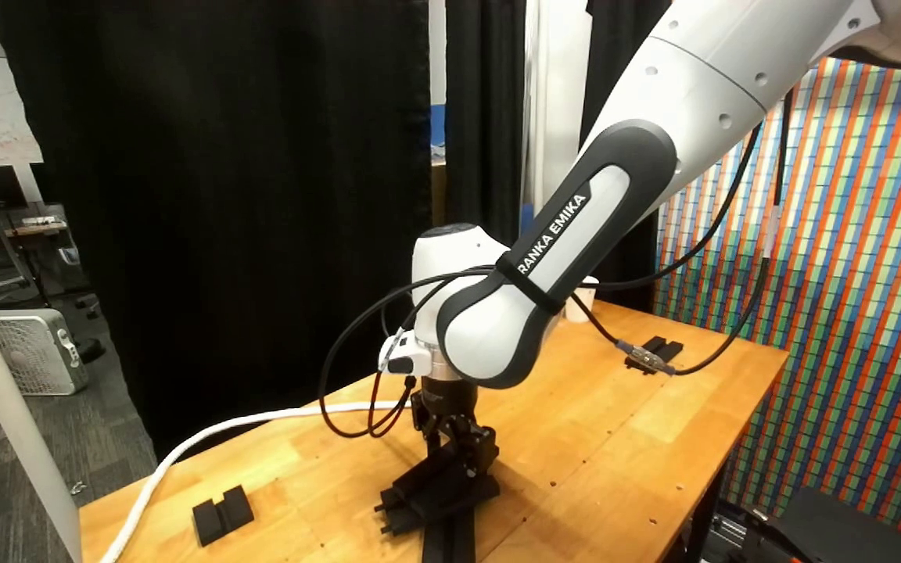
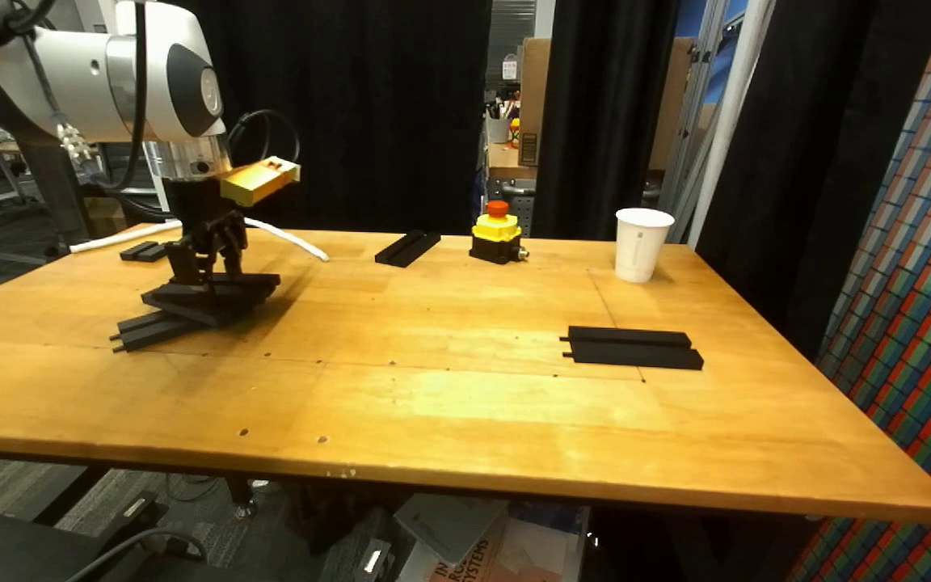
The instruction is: Connect three black boards together
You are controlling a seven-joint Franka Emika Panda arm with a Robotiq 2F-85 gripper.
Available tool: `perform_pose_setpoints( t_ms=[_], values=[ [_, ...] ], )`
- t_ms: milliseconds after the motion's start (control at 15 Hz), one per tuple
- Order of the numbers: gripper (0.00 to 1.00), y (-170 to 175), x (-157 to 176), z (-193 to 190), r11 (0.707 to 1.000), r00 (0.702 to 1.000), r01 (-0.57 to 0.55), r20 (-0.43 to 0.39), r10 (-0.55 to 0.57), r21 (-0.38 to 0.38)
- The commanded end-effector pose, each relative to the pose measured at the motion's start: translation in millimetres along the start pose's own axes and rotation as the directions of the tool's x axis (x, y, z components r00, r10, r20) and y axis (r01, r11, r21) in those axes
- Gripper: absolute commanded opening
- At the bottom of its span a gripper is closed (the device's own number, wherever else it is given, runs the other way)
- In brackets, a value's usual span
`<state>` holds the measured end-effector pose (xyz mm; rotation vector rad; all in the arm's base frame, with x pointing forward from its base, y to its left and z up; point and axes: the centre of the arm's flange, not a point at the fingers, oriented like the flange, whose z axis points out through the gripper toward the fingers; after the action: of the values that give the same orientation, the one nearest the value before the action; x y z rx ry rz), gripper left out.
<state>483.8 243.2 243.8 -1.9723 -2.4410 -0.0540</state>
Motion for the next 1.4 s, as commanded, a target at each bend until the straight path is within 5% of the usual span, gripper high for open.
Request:
perform_pose_setpoints(
  t_ms=[0,800,1333],
  values=[
    [0.46,-8,-27,-21,0.999,0.999,-0.036,0.002,0.036,-0.018],
    [0.46,-59,-211,-52,0.978,0.978,-0.207,0.016,0.207,-0.025],
    [0.46,-88,-305,-42,0.979,0.979,-0.204,0.027,0.203,0.018]
  ],
)
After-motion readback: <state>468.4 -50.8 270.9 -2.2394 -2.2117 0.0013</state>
